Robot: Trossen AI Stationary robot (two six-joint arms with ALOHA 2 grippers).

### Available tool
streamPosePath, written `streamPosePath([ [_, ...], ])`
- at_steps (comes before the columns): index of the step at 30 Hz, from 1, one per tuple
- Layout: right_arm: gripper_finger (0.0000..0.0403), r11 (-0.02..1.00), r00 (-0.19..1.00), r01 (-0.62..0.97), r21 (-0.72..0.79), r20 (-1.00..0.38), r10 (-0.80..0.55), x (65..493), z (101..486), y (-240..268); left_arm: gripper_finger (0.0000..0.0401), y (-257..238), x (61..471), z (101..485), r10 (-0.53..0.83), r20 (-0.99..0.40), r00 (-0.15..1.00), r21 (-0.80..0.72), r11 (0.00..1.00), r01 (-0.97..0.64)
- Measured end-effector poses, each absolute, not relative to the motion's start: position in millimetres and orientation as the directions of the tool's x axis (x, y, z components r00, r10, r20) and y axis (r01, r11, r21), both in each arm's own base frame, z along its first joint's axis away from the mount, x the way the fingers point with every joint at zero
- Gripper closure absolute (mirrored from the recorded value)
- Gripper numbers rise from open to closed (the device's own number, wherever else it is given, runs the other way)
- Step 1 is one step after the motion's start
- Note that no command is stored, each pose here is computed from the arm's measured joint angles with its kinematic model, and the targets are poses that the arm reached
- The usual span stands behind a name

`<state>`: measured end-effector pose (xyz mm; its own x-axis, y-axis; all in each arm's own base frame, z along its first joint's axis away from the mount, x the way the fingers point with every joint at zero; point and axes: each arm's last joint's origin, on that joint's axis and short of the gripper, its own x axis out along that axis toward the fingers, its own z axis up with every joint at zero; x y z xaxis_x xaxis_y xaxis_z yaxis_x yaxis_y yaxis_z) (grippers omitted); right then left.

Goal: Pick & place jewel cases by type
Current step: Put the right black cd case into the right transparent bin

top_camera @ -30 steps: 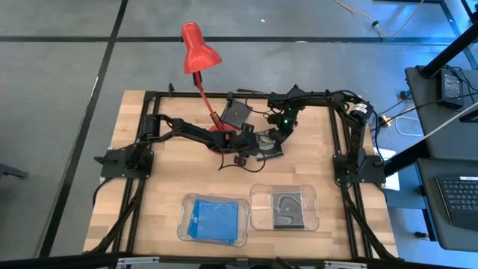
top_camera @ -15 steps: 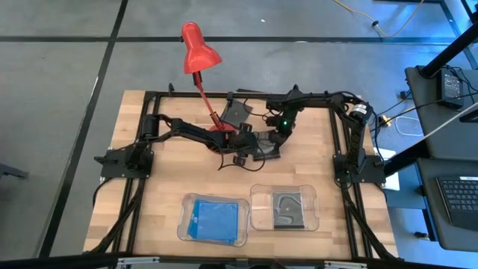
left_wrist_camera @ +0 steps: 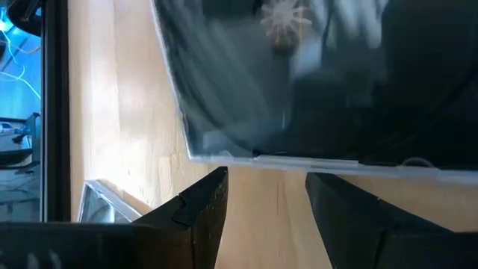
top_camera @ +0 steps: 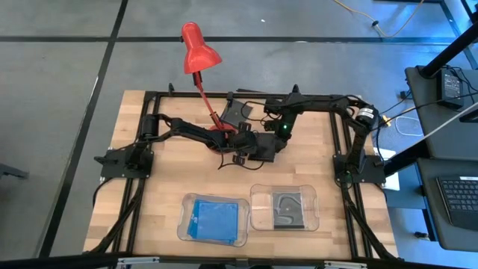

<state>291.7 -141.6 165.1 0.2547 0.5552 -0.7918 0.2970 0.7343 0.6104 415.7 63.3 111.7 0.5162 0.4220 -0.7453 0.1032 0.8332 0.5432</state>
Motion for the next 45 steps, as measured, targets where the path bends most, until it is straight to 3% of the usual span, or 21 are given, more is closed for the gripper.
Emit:
streamPosePath([
  [22, 0.0270, 0.793, 0.346, 0.206, 0.574, -0.800, 0.490, 300.0, 194.4, -125.9, 0.0219, 65.6, 414.7, 112.3, 0.499, -0.720, 0.482, 0.586, 0.809, 0.038],
  [33, 0.0270, 0.853, 0.444, 0.154, 0.499, -0.806, 0.391, 299.6, 217.3, -127.8, 0.0227, 62.3, 415.1, 112.7, 0.496, -0.720, 0.486, 0.587, 0.808, 0.044],
  [45, 0.0269, 0.889, 0.462, 0.166, 0.427, -0.830, 0.313, 303.1, 216.2, -131.9, 0.0262, 52.0, 418.0, 112.3, 0.393, -0.748, 0.534, 0.507, 0.858, 0.079],
])
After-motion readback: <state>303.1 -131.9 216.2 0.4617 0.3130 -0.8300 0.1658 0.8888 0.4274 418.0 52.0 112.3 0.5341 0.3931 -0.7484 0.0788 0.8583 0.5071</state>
